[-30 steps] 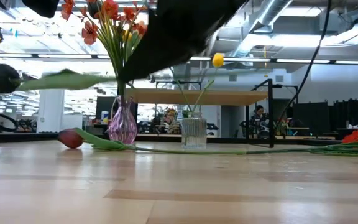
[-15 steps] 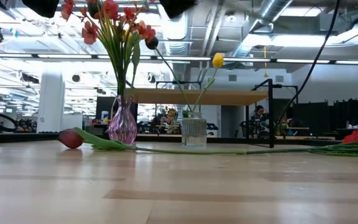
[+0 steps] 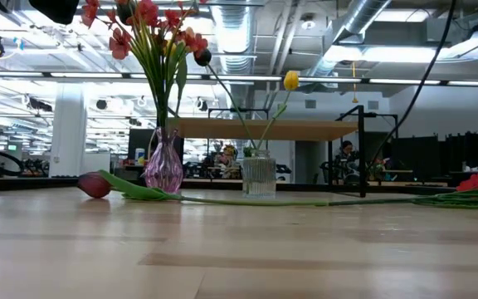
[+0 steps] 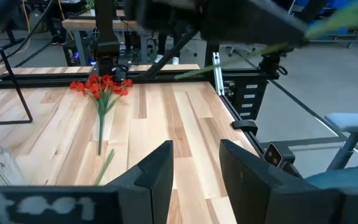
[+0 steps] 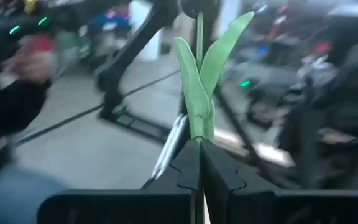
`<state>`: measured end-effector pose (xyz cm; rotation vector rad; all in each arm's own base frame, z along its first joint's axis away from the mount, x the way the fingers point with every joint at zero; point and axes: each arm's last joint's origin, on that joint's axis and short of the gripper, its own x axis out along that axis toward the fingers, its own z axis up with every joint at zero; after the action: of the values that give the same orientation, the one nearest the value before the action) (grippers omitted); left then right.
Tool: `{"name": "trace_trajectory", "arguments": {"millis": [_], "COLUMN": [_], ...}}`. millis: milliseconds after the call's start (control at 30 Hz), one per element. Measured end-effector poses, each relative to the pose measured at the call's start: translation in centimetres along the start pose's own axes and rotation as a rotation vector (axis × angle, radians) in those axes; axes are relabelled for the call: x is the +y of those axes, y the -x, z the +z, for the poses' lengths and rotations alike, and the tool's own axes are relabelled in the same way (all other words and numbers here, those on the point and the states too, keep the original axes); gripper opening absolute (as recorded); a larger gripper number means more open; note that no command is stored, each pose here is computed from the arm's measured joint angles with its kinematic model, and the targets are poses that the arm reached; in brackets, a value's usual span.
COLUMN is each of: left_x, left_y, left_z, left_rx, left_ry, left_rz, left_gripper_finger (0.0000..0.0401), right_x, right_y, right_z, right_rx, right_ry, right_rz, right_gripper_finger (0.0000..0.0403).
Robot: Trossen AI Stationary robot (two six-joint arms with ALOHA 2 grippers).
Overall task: Pick and place flowers into a vace then onto a shelf
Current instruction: Put the black tulip into the transparent vase
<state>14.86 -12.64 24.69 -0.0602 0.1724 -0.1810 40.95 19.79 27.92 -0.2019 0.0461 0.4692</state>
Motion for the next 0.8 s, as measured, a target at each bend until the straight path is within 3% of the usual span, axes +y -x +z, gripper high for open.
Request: {"name": "trace_trajectory", "arguments": {"millis": [133,300,567,800], "left_x": [0.0,0.1,0.2,0.1], "left_y": [0.0,0.0,-0.3,-3.0], "left_z": [0.0,-0.5,-0.3,-0.3], "left_rx": [0.003,0.013,-0.044,-0.155], "left_ry": [0.011,0.043,0.070,0.026], "left_rz": [0.001,0.001,0.038,0.103], "left_gripper_finger": [0.0119,0.0119,0.0119,0.0119], "right_x": [0.7,1.6,0.9,0.6], "right_y": [0.2,1.3,3.5,4.0], "right_z": [0.6,-1.4,-4.6,-5.6], "right_rx": [-0.100,-0.200,-0.337,-0.337], "right_ry": [-0.004,-0.019,-0.115,-0.117], "right_rz": [-0.079,-0.167,-0.210,-0.223], "right_gripper_finger": [0.0000,0.0000,0.0000,0.0000]}}
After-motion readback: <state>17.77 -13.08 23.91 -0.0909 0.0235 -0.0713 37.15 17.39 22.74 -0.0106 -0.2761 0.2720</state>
